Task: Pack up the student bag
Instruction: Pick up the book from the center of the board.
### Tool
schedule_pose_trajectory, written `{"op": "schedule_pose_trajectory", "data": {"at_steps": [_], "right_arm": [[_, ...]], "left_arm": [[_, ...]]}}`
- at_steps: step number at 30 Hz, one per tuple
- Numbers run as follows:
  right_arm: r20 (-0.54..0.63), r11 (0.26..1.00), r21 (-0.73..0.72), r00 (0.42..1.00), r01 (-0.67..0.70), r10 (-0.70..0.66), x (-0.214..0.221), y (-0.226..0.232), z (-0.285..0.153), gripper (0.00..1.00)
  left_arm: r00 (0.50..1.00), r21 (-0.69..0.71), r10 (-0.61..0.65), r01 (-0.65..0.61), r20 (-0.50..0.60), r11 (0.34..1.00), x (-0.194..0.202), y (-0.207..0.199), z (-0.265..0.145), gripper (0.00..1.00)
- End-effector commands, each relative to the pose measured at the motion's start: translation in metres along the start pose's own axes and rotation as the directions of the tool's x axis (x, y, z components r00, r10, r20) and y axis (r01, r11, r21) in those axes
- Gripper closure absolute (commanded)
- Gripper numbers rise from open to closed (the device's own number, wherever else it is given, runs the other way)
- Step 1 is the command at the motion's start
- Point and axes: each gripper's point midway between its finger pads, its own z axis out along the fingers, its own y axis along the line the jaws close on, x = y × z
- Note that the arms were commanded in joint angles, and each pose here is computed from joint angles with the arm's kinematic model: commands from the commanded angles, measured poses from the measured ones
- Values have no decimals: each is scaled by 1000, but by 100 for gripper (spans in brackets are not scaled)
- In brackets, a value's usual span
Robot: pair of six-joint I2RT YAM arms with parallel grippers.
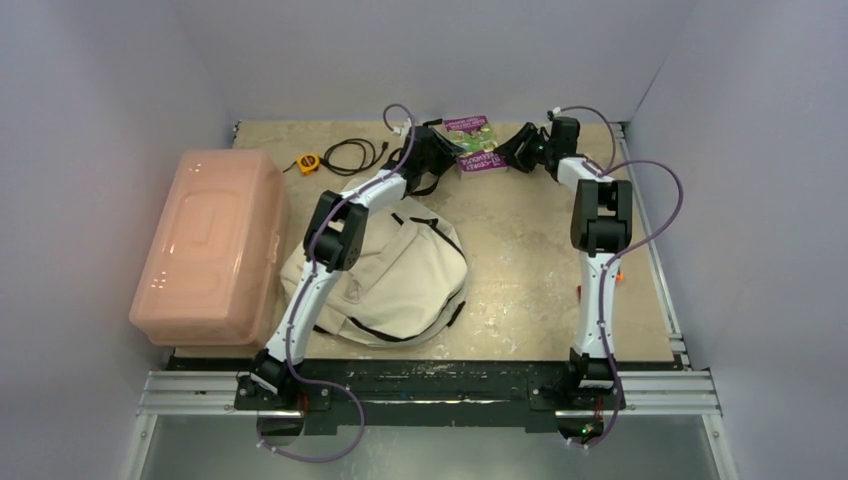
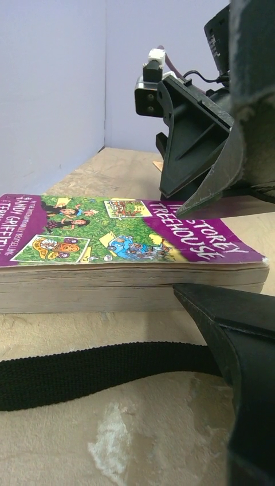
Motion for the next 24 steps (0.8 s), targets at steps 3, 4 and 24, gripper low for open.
{"op": "schedule_pose_trajectory", "data": {"at_steps": [3, 4, 24], "right_arm": [[-52, 992, -119, 998, 36, -42, 30, 53, -11, 52], [-46, 990, -137, 998, 43, -50, 30, 61, -15, 56], [-71, 986, 47, 984, -159, 162, 152, 0, -174, 37]], "left_arm": [[993, 70, 37, -30, -108, 997, 18, -17, -5, 58], [991, 75, 52, -42, -126, 996, 22, -19, -9, 61], [814, 103, -37, 118, -580, 988, 124, -41, -130, 100]]}}
